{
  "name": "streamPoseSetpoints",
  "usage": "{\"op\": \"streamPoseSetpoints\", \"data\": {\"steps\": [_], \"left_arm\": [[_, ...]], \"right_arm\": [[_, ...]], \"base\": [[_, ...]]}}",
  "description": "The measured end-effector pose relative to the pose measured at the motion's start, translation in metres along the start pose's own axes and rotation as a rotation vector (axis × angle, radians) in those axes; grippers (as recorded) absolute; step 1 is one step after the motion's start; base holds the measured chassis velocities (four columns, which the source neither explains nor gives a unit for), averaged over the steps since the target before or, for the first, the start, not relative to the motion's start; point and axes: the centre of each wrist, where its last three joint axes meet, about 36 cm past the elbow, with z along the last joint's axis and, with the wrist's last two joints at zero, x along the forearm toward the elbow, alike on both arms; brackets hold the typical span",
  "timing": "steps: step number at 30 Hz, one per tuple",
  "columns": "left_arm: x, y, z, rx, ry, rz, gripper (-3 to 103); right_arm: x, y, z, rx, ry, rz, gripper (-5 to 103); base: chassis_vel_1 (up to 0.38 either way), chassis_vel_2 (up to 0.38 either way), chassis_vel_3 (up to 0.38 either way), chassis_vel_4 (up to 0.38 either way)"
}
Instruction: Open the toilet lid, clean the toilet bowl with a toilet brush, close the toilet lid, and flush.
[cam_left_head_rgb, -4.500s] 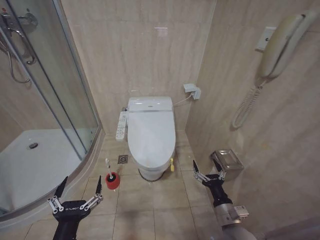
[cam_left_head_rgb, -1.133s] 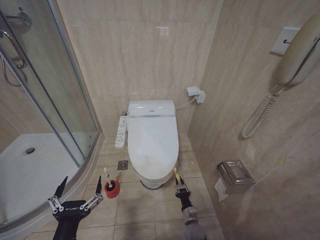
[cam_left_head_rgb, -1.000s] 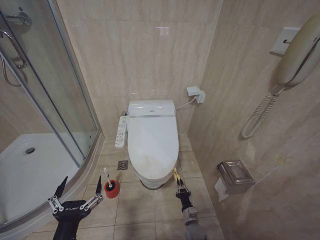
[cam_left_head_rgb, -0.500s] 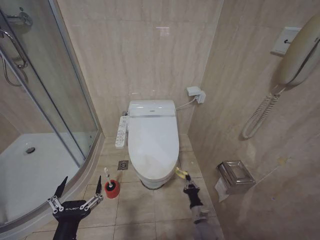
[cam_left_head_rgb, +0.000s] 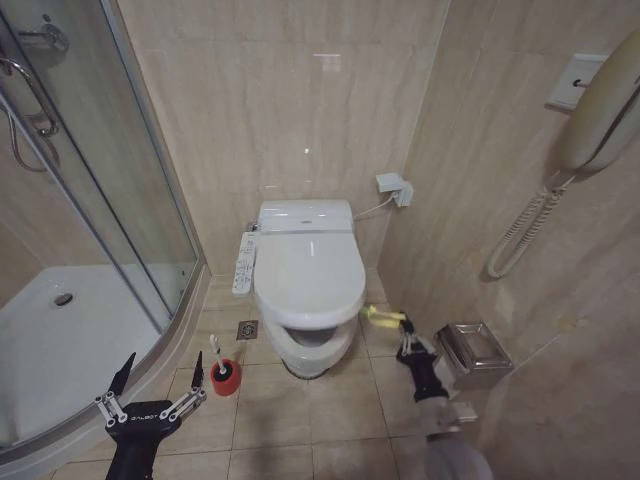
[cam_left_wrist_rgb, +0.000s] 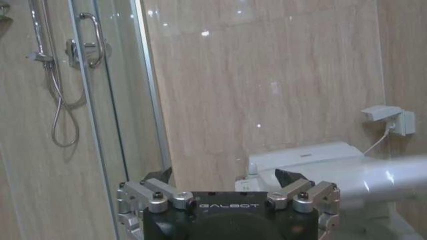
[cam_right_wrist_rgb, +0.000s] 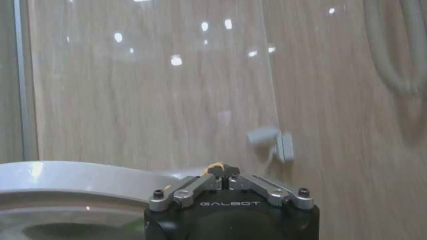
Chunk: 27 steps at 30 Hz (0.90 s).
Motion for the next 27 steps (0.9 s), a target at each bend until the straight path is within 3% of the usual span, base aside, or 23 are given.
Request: {"op": "streamPoseSetpoints", "data": {"steps": [6,14,27], "left_arm": [[0.000,0.000,0.000,0.000,0.000,0.000,100],[0.000,0.000,0.000,0.000,0.000,0.000,100],[0.000,0.000,0.000,0.000,0.000,0.000,100]], "right_arm": [[-0.037,0.016,-0.047,-0.015,-0.079,-0.007,1],[-0.103,0.024,-0.070,-0.003,-0.137,-0.036,1],[-0.185,0.004,-0.072,0.012,-0.125,-0.013,1]], "base": [[0.000,0.000,0.000,0.000],[0.000,0.000,0.000,0.000],[0.000,0.000,0.000,0.000]]}}
